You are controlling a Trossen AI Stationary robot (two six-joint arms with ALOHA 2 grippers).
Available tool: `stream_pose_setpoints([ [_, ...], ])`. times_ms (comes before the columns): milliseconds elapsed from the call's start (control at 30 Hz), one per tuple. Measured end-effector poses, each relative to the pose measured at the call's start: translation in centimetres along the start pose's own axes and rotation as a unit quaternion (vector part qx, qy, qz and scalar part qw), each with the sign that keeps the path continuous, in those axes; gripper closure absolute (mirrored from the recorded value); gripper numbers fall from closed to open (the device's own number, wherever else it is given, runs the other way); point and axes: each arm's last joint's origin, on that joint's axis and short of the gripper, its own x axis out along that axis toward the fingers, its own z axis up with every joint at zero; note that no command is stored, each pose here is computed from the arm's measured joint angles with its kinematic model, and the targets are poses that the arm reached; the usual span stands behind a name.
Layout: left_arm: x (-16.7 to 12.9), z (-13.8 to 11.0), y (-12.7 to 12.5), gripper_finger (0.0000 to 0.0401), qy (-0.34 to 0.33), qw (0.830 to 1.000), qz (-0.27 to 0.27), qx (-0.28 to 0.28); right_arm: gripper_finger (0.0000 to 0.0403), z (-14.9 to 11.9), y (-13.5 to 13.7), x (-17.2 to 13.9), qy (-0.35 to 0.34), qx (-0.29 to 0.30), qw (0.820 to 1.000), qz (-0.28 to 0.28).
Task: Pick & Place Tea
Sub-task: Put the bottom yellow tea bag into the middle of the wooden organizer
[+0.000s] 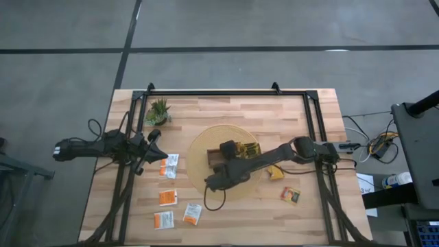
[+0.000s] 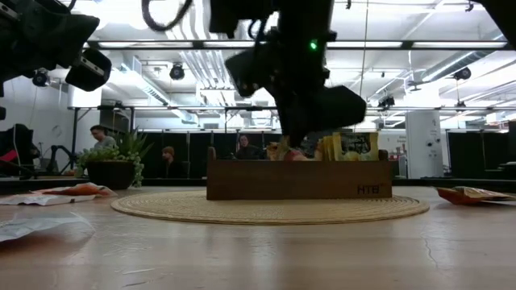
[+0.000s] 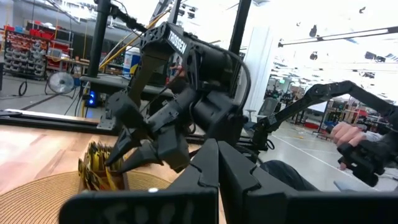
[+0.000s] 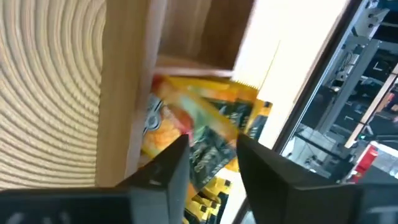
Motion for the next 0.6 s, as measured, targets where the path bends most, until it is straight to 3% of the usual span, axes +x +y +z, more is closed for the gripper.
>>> stream_pose_setpoints([
  [267, 0.0, 0.0, 0.0, 0.0401, 0.0, 1.0, 0.0, 0.0, 0.0216, 0.3, -1.7, -2.1, -0.034, 0.083, 0.996, 0.009],
  [600, 0.0, 0.0, 0.0, 0.0401, 0.0, 1.0, 0.0, 0.0, 0.0213, -2.8, -4.7, -5.8, -0.103, 0.146, 0.98, 0.084],
])
